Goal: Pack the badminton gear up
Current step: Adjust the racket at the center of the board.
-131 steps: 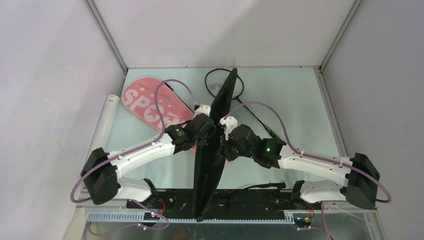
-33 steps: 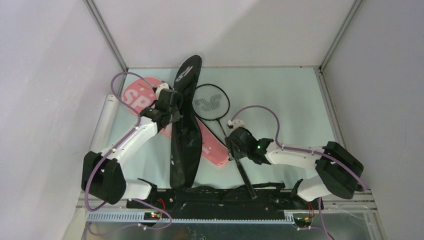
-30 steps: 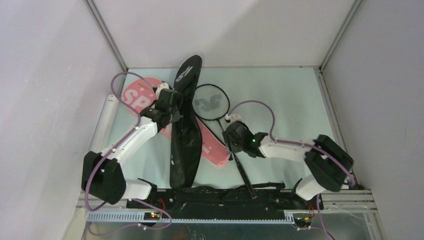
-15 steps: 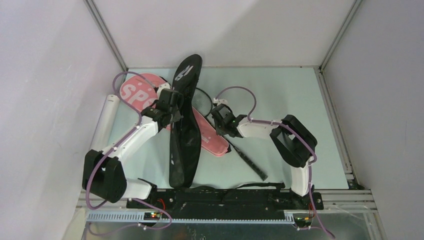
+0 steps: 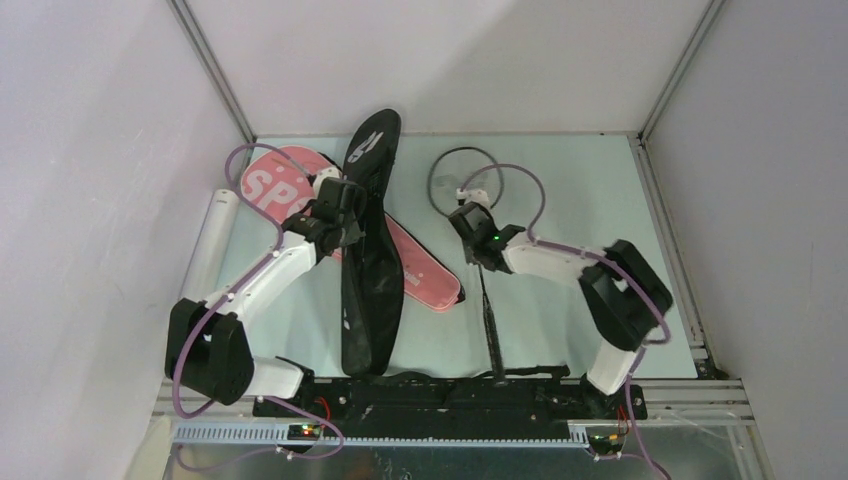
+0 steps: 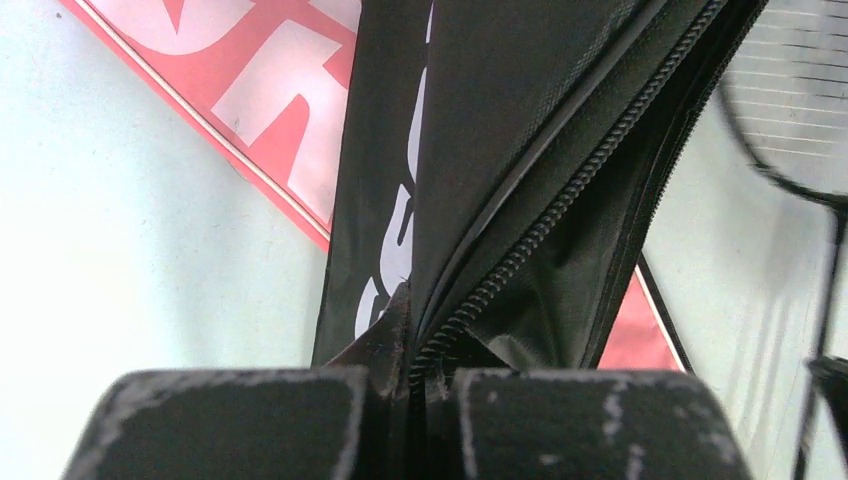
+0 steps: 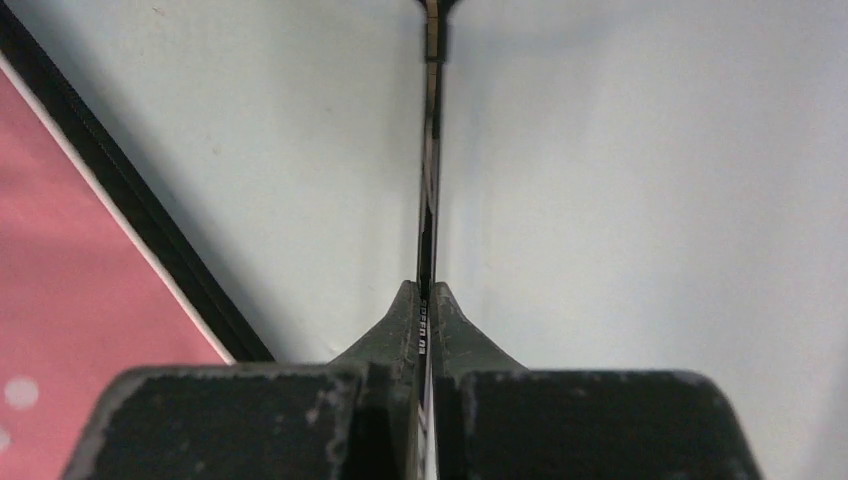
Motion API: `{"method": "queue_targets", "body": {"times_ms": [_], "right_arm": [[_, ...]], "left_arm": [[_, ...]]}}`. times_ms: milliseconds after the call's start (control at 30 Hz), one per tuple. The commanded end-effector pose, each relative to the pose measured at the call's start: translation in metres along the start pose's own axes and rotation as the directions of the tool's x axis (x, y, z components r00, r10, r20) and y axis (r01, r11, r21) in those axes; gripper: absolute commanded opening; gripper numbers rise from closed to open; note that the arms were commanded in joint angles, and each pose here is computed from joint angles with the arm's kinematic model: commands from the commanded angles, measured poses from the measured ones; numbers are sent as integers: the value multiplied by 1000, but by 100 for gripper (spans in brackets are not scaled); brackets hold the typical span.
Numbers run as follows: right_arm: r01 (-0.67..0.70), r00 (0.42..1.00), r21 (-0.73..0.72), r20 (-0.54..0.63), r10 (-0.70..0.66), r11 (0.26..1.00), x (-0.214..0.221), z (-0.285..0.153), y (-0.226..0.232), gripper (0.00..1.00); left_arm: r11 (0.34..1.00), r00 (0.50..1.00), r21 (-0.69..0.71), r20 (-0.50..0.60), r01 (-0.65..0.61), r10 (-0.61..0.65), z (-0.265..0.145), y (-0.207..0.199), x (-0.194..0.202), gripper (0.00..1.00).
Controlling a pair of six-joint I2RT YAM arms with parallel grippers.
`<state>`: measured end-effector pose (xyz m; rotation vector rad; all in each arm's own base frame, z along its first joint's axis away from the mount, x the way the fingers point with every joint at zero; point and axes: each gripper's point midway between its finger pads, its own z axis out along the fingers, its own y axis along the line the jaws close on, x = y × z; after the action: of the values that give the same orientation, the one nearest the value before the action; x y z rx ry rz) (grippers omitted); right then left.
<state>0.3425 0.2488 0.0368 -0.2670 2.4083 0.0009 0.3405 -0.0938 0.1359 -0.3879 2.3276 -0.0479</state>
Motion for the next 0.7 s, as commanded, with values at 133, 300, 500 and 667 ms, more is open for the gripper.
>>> {"method": "queue_targets", "body": {"times_ms": [133,300,500,667], "right_arm": [[-19,995,-230,90,41,973,-22,-71,14,0],[4,994,-374,101,36,927,-14,-73,71,0],[-44,999,-144,17,46,989,23,-54,50,33],[-89,994,-31,56,91,996,23,-72,33,58]], "left_arm": [[999,997,10,72,32,-33,-2,-4,-26,0],[998,997,44,56,44,-47,1,-9,-21,0],[999,998,34,50,35,-36,1,-4,-16,0],[997,999,72,41,30,-33,2,-10,-12,0]]}}
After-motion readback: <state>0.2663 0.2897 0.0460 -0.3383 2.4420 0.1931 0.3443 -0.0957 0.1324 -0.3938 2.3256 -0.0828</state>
